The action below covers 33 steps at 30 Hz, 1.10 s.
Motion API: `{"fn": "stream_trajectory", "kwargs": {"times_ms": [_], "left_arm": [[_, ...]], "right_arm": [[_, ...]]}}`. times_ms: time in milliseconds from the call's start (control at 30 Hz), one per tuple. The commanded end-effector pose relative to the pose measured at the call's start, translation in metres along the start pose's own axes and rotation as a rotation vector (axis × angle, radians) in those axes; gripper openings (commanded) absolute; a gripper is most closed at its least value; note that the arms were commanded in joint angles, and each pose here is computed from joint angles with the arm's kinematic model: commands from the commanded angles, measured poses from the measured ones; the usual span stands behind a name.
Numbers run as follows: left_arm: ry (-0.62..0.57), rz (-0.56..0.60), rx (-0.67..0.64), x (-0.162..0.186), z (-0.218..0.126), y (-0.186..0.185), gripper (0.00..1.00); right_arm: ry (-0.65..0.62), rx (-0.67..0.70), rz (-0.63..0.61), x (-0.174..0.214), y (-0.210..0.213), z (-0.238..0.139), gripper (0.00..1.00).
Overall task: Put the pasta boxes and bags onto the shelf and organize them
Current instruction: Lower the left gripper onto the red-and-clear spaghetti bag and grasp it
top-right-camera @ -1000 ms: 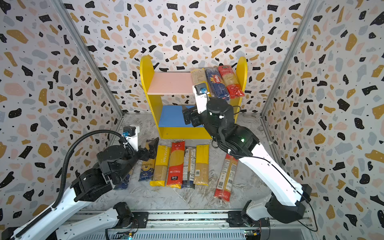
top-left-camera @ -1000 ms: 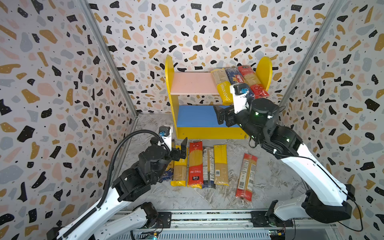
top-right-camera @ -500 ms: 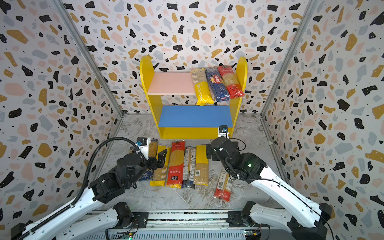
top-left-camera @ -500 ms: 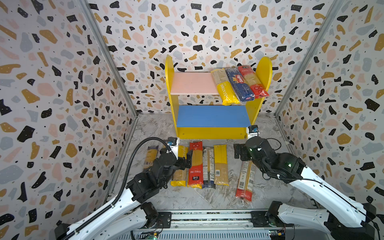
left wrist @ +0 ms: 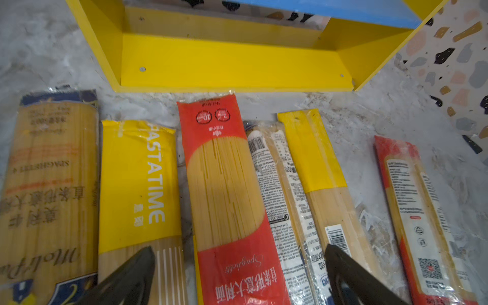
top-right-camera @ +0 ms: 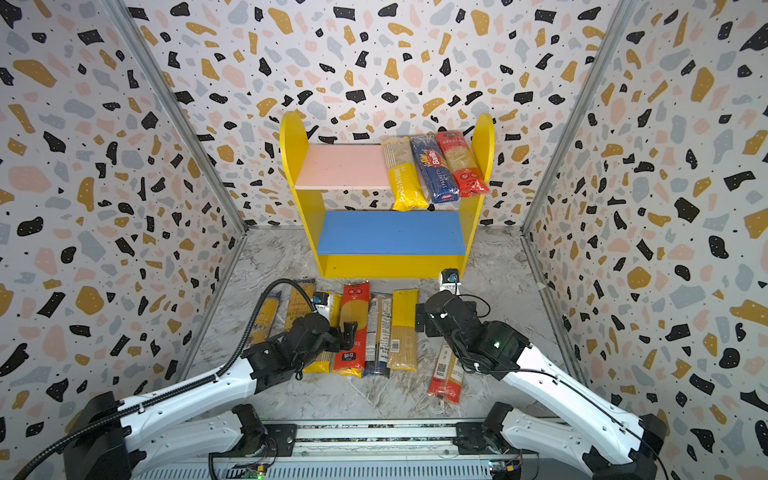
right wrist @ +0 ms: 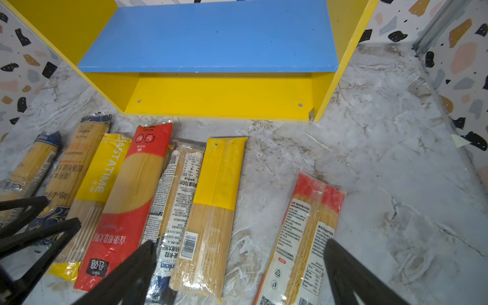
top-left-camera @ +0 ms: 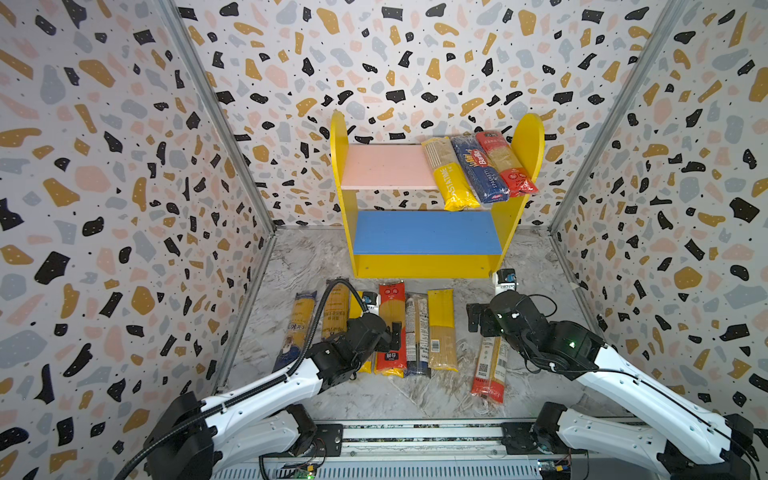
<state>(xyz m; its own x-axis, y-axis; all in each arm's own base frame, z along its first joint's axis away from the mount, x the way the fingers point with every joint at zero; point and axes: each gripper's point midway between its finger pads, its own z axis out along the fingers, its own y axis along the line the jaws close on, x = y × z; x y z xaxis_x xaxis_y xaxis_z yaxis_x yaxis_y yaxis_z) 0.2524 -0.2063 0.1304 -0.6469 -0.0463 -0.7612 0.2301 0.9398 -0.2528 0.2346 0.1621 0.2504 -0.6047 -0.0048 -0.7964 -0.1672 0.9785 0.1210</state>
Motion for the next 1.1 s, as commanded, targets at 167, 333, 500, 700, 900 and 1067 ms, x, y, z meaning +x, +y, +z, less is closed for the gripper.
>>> {"fn": "stream_trajectory", "kwargs": {"times_ms": [167,333,500,700,900,1067], "left_arm": [[0.029,-0.072,0.020,0.022,0.022,-0.012,0.99],[0.073,-0.029,-0.006,0.035,0.036,-0.018,1.00],[0.099,0.007,-0.105,0.046,0.045,-0.001,1.00],[0.122,-0.006,-0.106,0.057,0.055,-0.002,1.00],[0.135,0.008,-0.134,0.065,0.071,-0.003,0.98],[0.118,0.013,-0.150,0.062,0.079,-0.007,0.89]], "right_arm": [[-0.053,-0.076,0.016,-0.012,-0.001,-0.005,0.99],[-0.049,-0.079,0.027,-0.006,-0.013,-0.004,0.99],[-0.046,-0.101,0.026,0.001,-0.017,-0.006,0.99],[-0.040,-0.093,0.012,0.006,-0.022,-0.004,0.99],[-0.035,-0.111,0.005,0.009,-0.020,-0.002,0.99],[-0.027,-0.105,0.001,0.015,-0.024,-0.001,0.99]]}}
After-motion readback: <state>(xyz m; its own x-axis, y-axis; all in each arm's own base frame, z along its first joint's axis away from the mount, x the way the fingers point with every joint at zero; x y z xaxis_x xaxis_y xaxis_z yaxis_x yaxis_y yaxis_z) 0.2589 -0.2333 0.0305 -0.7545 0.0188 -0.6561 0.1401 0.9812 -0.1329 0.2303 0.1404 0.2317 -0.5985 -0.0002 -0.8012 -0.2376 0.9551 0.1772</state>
